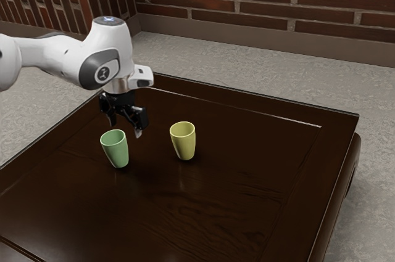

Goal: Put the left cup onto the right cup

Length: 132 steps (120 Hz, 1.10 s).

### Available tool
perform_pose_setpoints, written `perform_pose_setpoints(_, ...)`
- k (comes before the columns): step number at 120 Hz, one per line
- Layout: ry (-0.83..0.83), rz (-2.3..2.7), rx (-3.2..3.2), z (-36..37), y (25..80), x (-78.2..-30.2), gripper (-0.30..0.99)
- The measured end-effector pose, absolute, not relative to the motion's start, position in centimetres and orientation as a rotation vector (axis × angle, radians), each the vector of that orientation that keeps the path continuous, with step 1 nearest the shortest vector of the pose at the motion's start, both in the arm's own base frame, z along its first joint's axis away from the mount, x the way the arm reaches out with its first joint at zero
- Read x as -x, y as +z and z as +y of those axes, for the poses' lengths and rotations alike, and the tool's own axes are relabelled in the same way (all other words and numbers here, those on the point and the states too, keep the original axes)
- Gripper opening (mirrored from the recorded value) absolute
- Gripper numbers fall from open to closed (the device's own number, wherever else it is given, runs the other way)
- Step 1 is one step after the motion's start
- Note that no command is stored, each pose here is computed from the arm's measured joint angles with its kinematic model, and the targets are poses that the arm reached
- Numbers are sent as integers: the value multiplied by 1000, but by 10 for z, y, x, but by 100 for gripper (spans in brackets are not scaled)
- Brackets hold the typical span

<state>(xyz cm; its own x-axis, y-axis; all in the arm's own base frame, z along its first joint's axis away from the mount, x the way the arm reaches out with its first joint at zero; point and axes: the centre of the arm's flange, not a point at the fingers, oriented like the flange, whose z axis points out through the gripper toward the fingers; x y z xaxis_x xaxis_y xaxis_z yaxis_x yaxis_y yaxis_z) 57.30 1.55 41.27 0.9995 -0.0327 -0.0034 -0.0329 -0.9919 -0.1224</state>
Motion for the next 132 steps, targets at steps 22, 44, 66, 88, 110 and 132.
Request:
perform_pose_setpoints(22,-32,53,3020,22,413,-576,69)
perform_pose_setpoints(44,-22,36,3017,39,401,-580,69)
perform_pose_setpoints(66,5,8,3020,64,376,-585,69)
perform_pose_setpoints(88,-6,26,3033,75,351,-603,69)
perform_pose_setpoints(110,-19,62,3046,75,338,-613,69)
perform_pose_setpoints(132,-8,76,3066,75,326,-607,69)
